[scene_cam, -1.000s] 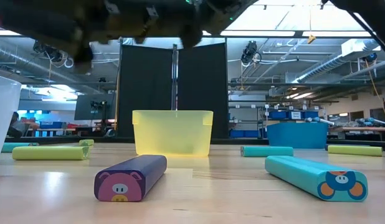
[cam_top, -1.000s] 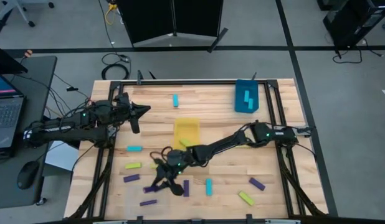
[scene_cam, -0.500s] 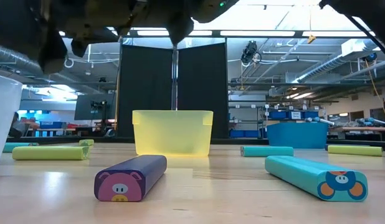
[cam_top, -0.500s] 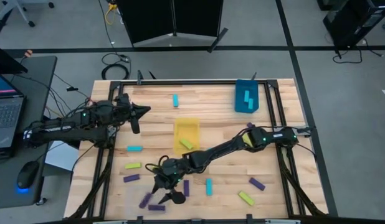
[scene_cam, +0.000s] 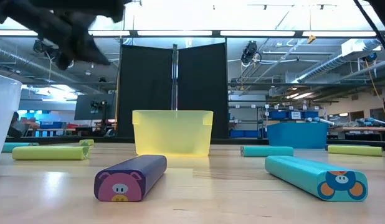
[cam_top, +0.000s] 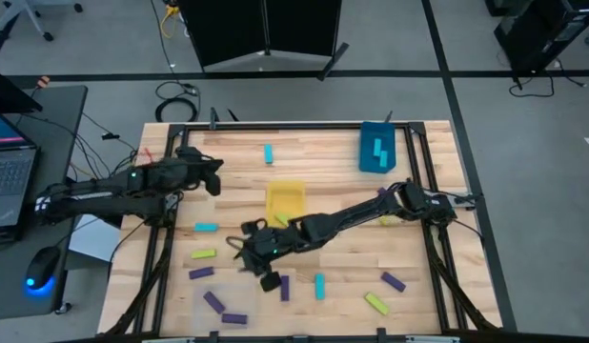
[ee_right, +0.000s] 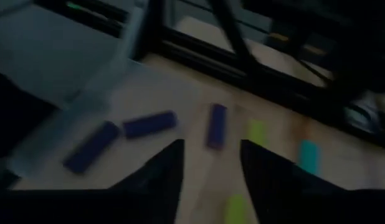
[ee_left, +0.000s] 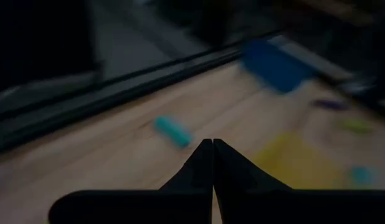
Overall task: Sort blocks
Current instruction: Put the light green block into the yellow bin
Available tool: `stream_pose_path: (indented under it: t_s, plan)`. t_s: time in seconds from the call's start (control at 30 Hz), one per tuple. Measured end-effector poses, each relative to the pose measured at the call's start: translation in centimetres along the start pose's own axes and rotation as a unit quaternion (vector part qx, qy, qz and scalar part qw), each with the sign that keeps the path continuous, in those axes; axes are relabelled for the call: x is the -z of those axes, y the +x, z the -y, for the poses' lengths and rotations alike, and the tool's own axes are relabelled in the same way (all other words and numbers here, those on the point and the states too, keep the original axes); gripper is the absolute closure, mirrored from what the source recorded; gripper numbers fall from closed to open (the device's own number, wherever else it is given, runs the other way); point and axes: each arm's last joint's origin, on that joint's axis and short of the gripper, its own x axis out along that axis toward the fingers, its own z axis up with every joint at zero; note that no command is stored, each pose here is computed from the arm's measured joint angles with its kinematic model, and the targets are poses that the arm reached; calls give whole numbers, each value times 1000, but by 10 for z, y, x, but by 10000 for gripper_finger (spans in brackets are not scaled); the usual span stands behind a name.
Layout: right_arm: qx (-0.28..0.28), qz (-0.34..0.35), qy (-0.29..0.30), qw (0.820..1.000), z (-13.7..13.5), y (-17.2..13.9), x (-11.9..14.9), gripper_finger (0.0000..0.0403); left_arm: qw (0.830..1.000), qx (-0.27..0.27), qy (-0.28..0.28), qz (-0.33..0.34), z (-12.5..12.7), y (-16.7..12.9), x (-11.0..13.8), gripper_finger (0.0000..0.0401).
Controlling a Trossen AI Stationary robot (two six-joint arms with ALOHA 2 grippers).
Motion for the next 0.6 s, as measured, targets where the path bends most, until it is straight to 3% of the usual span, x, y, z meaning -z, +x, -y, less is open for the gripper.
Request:
stream_pose_path:
  t_s: [0.13, 0.3, 0.6]
  plan:
    - [35, 1, 19, 999, 25, -16, 16, 304, 997, -60, 6, -49, 1, 15, 12, 365]
    - [103, 58, 54, 992, 43, -55, 40, 356, 990, -99, 20, -96, 7, 37, 22, 306]
    - [260, 55, 140, 954, 33, -131, 100, 366, 970, -185, 19, -153, 4, 65, 16, 177]
